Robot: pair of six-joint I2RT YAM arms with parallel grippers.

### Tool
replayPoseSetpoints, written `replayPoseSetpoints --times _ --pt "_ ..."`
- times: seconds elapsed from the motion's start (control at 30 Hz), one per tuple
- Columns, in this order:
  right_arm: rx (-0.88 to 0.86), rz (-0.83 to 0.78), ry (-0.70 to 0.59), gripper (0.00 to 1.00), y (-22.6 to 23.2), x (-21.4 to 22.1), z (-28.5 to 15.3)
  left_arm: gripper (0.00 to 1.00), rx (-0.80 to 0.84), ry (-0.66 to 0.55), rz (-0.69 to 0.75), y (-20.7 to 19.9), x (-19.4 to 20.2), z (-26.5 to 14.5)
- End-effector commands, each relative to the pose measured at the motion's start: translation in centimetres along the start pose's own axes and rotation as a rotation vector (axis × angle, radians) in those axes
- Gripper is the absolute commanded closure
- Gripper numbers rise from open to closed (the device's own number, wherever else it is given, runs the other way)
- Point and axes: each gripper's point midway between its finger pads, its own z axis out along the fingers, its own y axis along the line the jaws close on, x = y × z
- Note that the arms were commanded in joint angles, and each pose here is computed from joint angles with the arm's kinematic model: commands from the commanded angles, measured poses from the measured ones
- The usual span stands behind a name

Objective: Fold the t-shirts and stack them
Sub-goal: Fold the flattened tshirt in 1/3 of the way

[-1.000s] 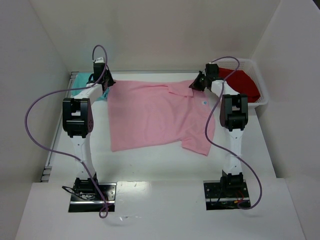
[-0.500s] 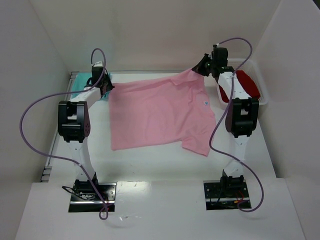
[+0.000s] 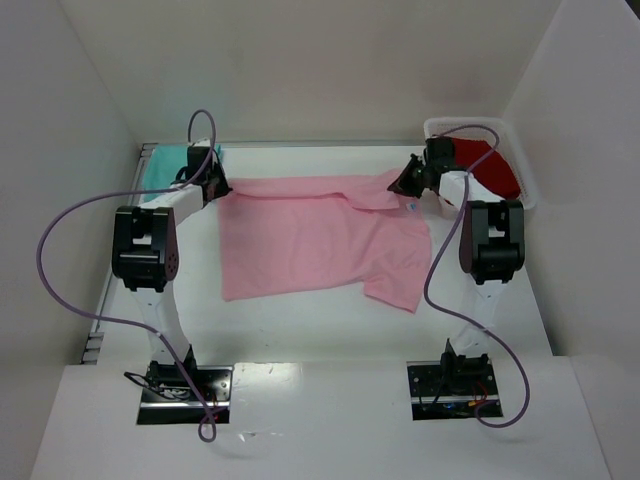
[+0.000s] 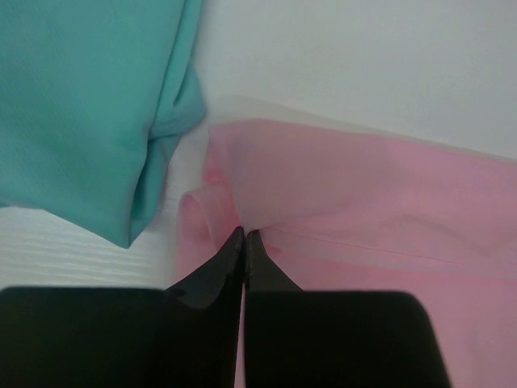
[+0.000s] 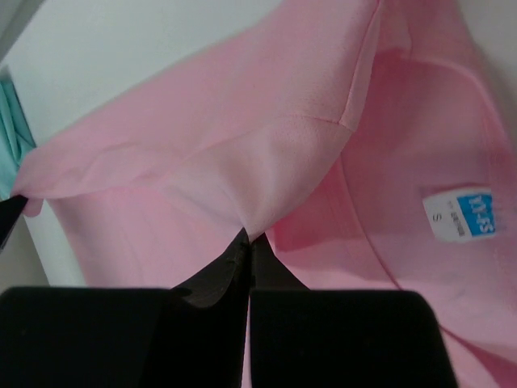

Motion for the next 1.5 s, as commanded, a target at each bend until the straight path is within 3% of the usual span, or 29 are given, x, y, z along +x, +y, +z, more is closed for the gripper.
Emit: replayPoseSetpoints --times 0.0,0.4,0.67,1.03,1.23,1.3,1.33,1.37,1.47 --pt "-0.099 -0.032 -0.061 1.00 3.2 -1.4 -3.3 1.00 0.047 -0.061 0.037 -1.5 -2.3 -2.1" --pt "-0.097 -0.062 -0.083 1.00 3.4 -0.5 -6.9 1.00 0.028 -0.044 0.052 -1.1 -0.9 -3.7" --pt "-0.030 -0.005 0.016 1.00 -0.3 3.3 -4.4 1.00 0.009 -0.017 0.063 -0.5 0.2 -3.3" --pt "0.090 0.024 0.061 1.00 -4.3 5.0 -1.8 1.00 0.005 0.025 0.074 0.1 2.1 -3.3" --pt "0.168 0.011 0.047 0.86 -5.7 4.8 -2.0 0.99 0.030 0.046 0.080 -0.7 2.5 -3.4" --pt "0.177 0.010 0.039 0.78 -5.6 4.3 -1.9 0.94 0.027 0.054 0.080 -0.6 2.6 -3.8" --pt "0.177 0.010 0.039 0.74 -5.6 4.3 -1.9 0.82 0.031 0.044 0.080 -0.8 2.2 -4.1" --pt "0.170 0.006 0.028 0.65 -5.3 3.8 -1.9 0.76 0.022 0.041 0.080 -0.7 1.9 -4.4" --pt "0.159 -0.005 -0.005 0.52 -4.2 2.5 -2.7 0.57 -0.007 0.040 0.087 -0.4 1.9 -5.1"
